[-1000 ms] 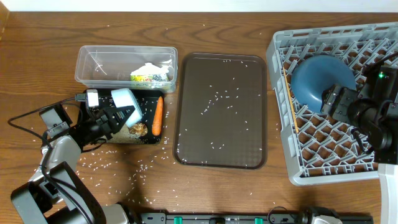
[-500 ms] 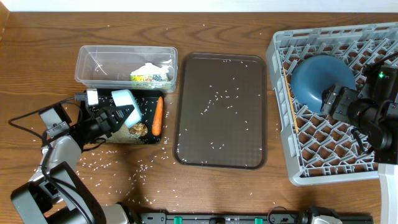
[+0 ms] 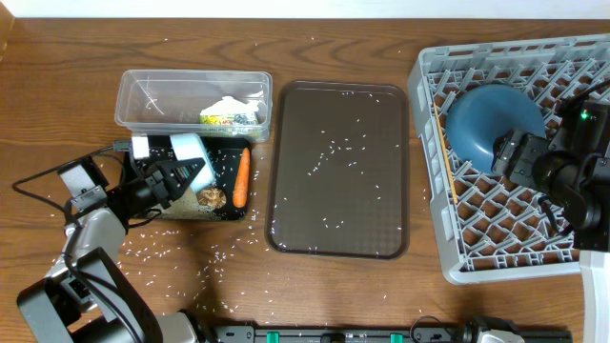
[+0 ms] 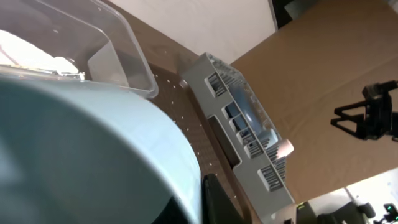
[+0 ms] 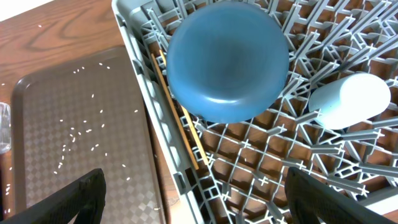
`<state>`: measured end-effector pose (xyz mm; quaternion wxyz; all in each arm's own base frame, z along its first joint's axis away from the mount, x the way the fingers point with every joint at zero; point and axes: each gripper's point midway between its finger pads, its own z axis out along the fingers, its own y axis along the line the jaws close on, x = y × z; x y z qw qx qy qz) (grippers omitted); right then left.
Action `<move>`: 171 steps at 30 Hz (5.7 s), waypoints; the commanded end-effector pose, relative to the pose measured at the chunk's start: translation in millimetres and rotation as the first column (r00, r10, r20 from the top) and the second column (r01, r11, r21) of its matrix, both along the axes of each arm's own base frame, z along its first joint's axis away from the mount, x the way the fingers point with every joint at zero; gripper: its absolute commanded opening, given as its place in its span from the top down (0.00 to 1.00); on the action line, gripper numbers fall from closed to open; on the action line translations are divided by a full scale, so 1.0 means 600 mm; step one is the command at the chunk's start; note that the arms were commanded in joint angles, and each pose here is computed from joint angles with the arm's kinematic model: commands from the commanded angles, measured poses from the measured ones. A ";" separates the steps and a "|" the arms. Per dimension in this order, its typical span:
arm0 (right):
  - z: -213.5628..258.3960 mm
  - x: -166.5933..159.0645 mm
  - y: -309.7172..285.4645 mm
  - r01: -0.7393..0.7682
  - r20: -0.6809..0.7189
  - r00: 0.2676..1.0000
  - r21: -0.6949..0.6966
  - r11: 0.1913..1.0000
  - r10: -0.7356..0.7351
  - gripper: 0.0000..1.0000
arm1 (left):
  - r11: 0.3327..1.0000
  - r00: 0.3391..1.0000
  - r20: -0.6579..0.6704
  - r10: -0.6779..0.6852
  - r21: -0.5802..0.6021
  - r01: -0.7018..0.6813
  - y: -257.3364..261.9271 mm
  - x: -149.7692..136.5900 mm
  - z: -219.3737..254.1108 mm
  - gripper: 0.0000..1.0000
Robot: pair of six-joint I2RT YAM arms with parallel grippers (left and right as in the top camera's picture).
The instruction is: Sort waste into correct bins and load items into the dishwasher rack
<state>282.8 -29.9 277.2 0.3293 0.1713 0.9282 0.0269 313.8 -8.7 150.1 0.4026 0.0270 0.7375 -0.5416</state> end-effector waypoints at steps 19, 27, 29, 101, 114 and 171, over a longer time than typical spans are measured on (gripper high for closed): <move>0.008 0.008 -0.001 0.010 0.027 1.000 0.014 1.000 -0.010 0.15 | 0.987 0.983 0.106 -0.152 0.060 0.147 -0.112 0.061 0.078 0.94; 0.013 0.015 0.005 0.006 0.051 0.999 0.043 0.999 -0.008 0.15 | 0.998 0.959 0.276 -0.059 0.011 0.058 -0.276 0.129 0.201 0.94; 0.013 0.015 0.005 0.018 0.051 0.999 0.053 0.998 -0.020 0.14 | 0.995 0.947 0.305 -0.101 0.004 0.105 -0.332 0.127 0.222 0.94; 0.002 0.002 0.017 0.008 0.009 1.000 0.094 0.996 -0.008 0.14 | 0.915 0.943 0.027 -0.332 -0.236 0.329 -0.780 0.218 0.057 0.94; 0.002 0.001 0.017 0.001 0.008 1.000 0.089 0.996 -0.002 0.14 | 0.924 0.944 -0.027 -0.328 -0.216 0.315 -0.778 0.223 0.037 0.44; 0.191 -0.164 0.151 -0.500 0.493 0.718 -0.127 0.857 0.492 0.01 | 0.433 0.897 0.087 0.433 0.853 -0.291 -0.054 -0.116 0.340 0.02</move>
